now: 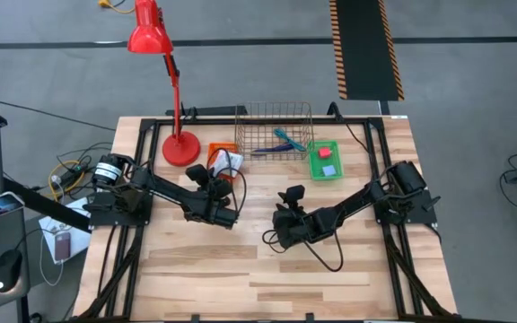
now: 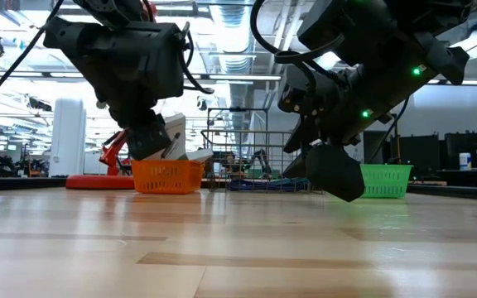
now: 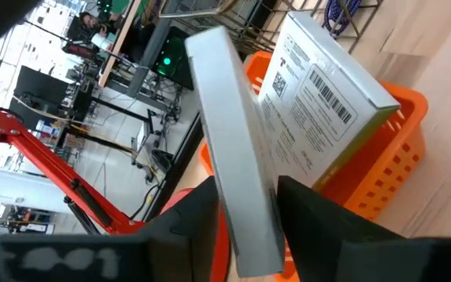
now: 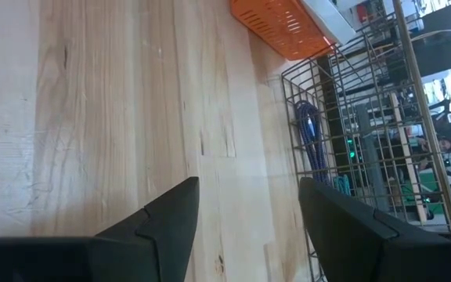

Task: Pick and place items into bin
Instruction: Put the card reader box into the orange bin, then return to Home Position

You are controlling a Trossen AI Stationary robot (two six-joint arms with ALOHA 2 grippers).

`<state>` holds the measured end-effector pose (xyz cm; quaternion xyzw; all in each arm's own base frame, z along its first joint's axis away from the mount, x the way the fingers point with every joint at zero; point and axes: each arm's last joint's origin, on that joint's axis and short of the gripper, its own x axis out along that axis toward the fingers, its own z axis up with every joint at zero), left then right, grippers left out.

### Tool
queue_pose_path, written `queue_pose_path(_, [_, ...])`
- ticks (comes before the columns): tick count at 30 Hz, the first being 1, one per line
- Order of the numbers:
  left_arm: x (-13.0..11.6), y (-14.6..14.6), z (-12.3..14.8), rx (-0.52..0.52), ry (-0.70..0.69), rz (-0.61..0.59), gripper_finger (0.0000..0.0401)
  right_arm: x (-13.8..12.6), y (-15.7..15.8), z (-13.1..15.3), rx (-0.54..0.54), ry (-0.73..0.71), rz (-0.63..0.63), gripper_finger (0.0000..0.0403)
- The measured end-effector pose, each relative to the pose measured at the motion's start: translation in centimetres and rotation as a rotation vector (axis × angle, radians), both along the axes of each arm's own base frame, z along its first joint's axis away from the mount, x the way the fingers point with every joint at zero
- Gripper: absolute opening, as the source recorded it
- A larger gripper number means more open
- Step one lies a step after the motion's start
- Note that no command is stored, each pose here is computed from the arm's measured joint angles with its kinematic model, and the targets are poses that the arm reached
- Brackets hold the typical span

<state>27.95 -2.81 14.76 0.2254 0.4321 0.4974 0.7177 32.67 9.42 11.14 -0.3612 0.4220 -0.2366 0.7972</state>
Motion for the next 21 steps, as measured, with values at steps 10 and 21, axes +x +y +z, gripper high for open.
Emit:
queue_pose_path(10, [0.2,-0.5,0.2,0.000,0.001,-0.025,0.0131,0.0,0.0,0.0,0.000,0.000,0.000,0.0214])
queue_pose_path(21, [2.0,-3.1,2.6,0.001,-0.002,-0.143,0.0131,0.0,0.0,0.0,0.004,-0.004,-0.003,0.0214])
